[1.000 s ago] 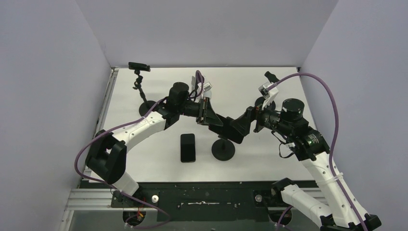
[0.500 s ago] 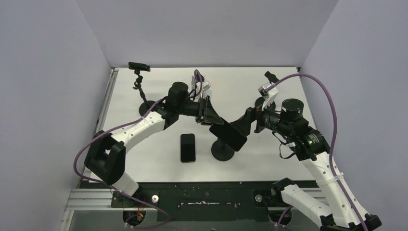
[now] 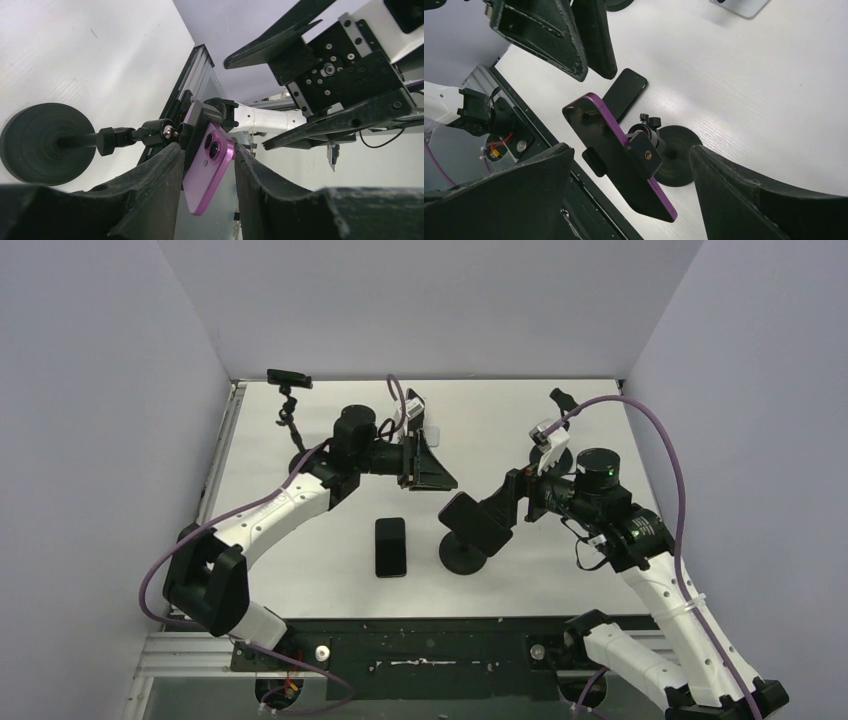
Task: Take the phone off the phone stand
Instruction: Move the phone stand with the phone to the center of the board, then remove the phone from the phone stand.
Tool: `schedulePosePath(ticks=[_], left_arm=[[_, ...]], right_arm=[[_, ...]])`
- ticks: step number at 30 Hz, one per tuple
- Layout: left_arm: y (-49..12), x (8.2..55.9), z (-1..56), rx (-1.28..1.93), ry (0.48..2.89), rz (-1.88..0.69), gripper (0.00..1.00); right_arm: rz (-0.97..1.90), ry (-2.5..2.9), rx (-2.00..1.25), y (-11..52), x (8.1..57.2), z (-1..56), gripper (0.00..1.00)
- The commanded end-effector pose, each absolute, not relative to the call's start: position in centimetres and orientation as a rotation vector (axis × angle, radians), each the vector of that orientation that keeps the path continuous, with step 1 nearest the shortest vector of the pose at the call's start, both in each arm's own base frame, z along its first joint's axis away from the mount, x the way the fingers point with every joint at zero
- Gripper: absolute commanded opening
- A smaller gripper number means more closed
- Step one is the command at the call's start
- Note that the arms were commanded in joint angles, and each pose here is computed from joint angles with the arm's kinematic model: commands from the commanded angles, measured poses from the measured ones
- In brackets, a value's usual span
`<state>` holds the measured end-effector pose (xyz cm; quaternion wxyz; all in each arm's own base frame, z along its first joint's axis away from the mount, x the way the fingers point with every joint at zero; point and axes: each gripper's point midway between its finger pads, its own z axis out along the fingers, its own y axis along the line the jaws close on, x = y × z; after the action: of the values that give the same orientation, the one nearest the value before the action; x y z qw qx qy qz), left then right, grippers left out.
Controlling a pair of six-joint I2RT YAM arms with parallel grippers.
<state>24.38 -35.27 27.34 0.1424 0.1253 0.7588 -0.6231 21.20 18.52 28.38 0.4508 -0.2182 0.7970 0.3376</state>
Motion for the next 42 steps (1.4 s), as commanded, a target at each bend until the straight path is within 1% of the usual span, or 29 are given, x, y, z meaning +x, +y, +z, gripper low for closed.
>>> schedulePosePath(ticks=[1, 10, 15, 17, 23, 27, 30, 34, 38, 42], left_arm=[[-34.2, 24.6, 30.2, 0.404, 2.021, -1.762, 0.41], [-30.7, 26.0, 31.8, 0.305, 1.800, -1.630, 0.57], [-28.7, 25.3, 31.7, 0.293, 1.576, -1.533, 0.82], [-28.5, 24.6, 31.5, 0.301, 1.510, -1.526, 0.84], [-31.5, 21.6, 28.6, 0.473, 1.447, -1.411, 0.84], [-32.8, 21.7, 27.7, 0.513, 1.431, -1.374, 0.80], [-33.3, 21.6, 27.7, 0.531, 1.404, -1.398, 0.75], [-33.9, 21.0, 27.6, 0.569, 1.399, -1.435, 0.62], [-34.1, 20.3, 27.0, 0.595, 1.411, -1.466, 0.51], [-34.4, 19.5, 27.1, 0.617, 1.411, -1.506, 0.48]], right_arm=[[0.889, 1.944, -0.547, 19.5, 21.4, 28.6, 0.89], [0.886, 1.984, -0.601, 20.1, 21.4, 27.2, 0.86], [0.865, 1.990, -0.591, 20.2, 21.8, 26.8, 0.87], [0.852, 1.976, -0.571, 20.0, 22.1, 27.1, 0.87], [0.866, 1.912, -0.521, 20.1, 22.4, 28.6, 0.88], [0.886, 1.859, -0.516, 20.1, 21.8, 29.9, 0.88], [0.887, 1.835, -0.512, 19.8, 21.4, 30.5, 0.88], [0.873, 1.836, -0.500, 19.5, 21.2, 30.5, 0.88], [0.827, 1.850, -0.461, 18.9, 21.9, 30.2, 0.88], [0.749, 1.864, -0.375, 17.8, 23.2, 30.3, 0.93]])
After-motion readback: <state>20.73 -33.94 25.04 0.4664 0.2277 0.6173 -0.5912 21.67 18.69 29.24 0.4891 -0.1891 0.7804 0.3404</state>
